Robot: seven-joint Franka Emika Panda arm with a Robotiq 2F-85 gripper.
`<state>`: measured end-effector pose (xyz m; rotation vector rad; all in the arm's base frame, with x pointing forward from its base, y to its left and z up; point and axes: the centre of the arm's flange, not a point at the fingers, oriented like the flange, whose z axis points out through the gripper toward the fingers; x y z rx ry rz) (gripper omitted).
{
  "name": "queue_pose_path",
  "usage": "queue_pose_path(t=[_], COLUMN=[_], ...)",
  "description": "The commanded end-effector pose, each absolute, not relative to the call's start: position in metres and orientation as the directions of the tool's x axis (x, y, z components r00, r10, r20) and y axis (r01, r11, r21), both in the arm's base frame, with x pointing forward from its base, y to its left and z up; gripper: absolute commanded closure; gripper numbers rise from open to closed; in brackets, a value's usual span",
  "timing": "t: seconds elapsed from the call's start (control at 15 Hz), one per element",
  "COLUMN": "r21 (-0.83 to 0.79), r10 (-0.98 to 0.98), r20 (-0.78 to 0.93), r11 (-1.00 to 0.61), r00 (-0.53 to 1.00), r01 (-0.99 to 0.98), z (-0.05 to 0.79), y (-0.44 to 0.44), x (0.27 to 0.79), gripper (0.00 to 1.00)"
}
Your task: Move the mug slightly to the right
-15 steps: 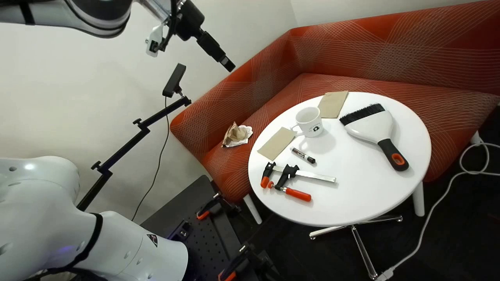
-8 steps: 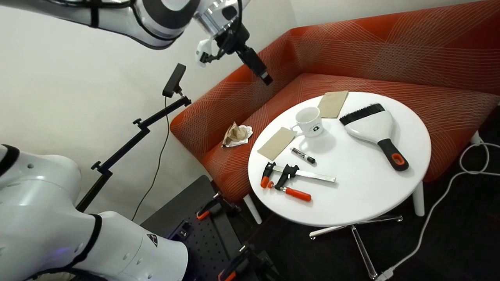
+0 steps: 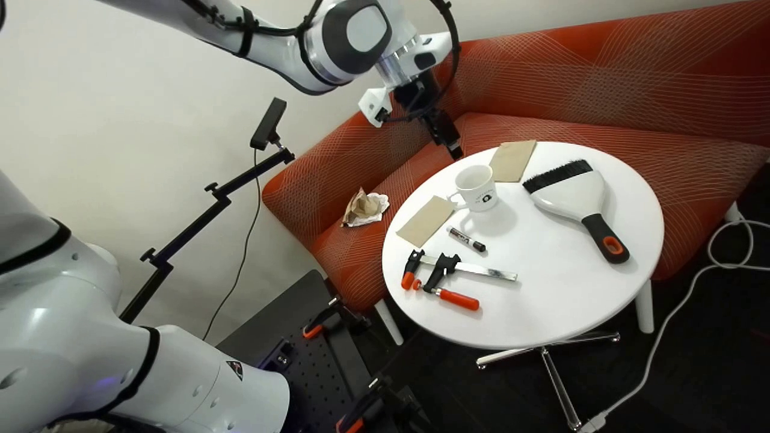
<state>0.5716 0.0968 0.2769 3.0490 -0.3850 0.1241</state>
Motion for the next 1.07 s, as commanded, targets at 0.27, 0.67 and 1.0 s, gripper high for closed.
queue_pose_path(t=[0.27,0.67,1.0], r21=[0.050,0.047,0.024], r10=[-0.255,-0.256,-0.267], r20=[0.094,0.106,0.094], r11=[-0.964,-0.964,-0.962], r00=[0.962,0.961,0.959], r01=[-0.260,-0.262,-0.270], z=[0.235,0.227,0.206], y=[0.097,0.097,0.095], x=[0.597,0.605,0.612], gripper=[0.00,0.00,0.00])
